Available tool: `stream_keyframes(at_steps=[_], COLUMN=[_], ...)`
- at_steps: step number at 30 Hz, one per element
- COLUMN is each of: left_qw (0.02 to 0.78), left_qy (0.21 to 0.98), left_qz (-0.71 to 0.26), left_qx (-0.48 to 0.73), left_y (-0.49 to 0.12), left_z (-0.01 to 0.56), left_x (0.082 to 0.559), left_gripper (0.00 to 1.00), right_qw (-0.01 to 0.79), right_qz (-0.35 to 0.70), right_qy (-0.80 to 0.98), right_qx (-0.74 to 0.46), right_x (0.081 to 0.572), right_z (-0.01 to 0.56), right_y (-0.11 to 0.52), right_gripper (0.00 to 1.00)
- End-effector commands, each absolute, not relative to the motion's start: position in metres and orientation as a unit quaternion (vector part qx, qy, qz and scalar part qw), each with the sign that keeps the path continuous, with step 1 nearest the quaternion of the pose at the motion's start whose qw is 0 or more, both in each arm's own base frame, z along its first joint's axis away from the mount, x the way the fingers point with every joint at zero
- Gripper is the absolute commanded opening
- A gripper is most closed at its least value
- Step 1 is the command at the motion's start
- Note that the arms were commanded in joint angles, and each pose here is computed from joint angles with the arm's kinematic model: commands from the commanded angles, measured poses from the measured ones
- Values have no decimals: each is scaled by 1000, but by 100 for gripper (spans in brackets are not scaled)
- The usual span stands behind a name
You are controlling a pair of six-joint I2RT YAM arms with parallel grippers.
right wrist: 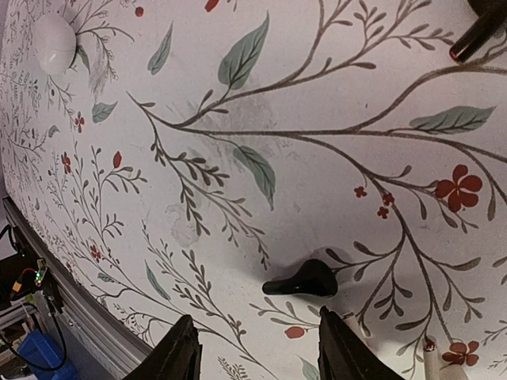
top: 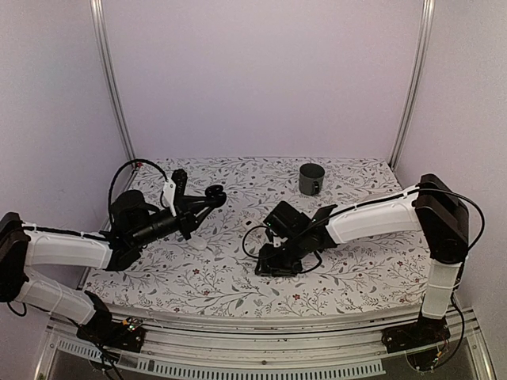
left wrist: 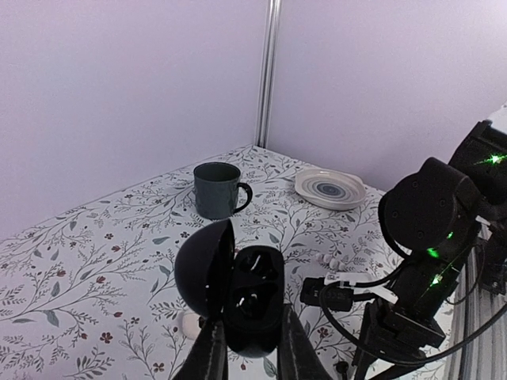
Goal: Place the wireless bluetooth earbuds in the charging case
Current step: Pick up the right earbud from the center of the board.
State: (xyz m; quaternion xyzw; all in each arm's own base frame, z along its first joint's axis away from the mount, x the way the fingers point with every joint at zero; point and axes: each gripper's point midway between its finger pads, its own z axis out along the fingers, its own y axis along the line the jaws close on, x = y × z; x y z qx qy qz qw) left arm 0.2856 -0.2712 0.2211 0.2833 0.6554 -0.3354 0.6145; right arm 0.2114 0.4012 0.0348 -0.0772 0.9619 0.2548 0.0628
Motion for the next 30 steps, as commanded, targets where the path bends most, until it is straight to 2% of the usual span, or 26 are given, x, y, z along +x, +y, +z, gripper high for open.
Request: stream_keyframes(at_steps=[1,11,17,21,27,30], left_qw=[628,630,630,628,627,627], left_qy=[642,641,640,641,642,643], left_qz=[-337,-336,-338,-339,-339,-339], left_qx=[283,281,282,283,282,282], left_y=[-266,-261,-261,-262,-263,-263], left_z=[229,231,232,231,231,232], left_x=[285,286,285,286,288,288], left_gripper=[0,0,0,0,0,0], right_qw=[67,75,87,116,169,180], right_qz=[259,239,184,165,213,191], right_qy=[961,965,974,965,913,897], right_qx=[-65,-74,-97,-169,-305,-356], right_x=[223,233,238,243,242,245], right_z=[35,32,27,35,58,56], right_y=[406,407,390,386,406,403], right_gripper=[52,53,52,52,53,53])
